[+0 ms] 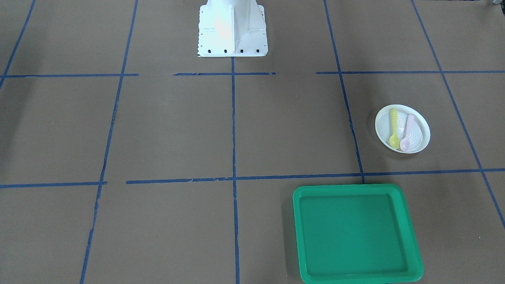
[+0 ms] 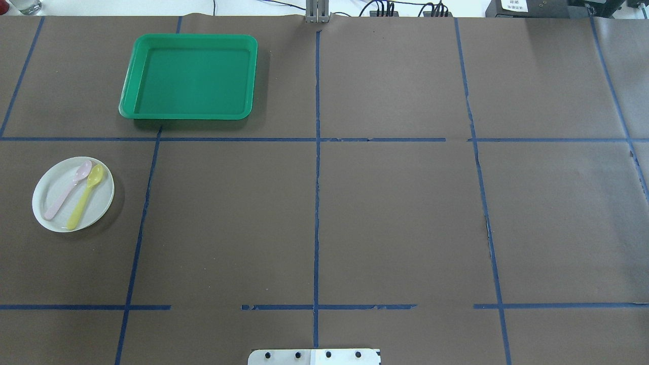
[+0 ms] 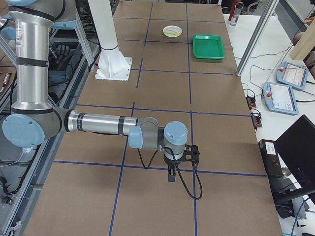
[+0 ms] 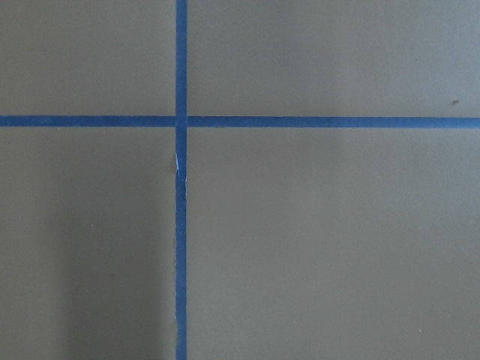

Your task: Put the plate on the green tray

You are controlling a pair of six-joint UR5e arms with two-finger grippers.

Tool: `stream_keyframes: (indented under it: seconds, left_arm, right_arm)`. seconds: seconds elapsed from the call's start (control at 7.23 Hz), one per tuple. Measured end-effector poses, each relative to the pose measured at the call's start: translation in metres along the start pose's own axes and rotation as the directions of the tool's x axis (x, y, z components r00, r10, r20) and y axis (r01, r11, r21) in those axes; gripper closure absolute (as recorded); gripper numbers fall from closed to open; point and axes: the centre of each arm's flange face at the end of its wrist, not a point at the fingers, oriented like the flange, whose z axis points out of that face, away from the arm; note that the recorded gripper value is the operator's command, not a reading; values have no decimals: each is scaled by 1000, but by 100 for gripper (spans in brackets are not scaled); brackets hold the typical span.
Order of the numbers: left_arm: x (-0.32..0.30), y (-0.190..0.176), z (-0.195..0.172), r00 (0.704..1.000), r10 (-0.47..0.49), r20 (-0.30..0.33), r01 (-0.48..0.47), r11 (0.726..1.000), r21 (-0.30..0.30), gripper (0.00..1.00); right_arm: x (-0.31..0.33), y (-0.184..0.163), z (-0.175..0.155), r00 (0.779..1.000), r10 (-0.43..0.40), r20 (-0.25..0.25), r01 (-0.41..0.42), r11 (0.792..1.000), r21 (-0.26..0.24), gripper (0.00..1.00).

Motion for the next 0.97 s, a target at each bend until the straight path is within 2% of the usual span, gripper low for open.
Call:
stream_keyframes:
  seconds: [0.69, 0.97]
  left_arm:
    - [18, -18, -13, 998, 67, 9, -68, 996, 61, 0]
    - [54, -25, -18, 993, 116, 13, -117, 990, 80, 0]
  right_arm:
    - [0, 0, 0, 1000, -1, 0, 1, 1000, 1, 0]
    - [0, 0, -1, 1000, -1, 0, 1, 1000, 1, 0]
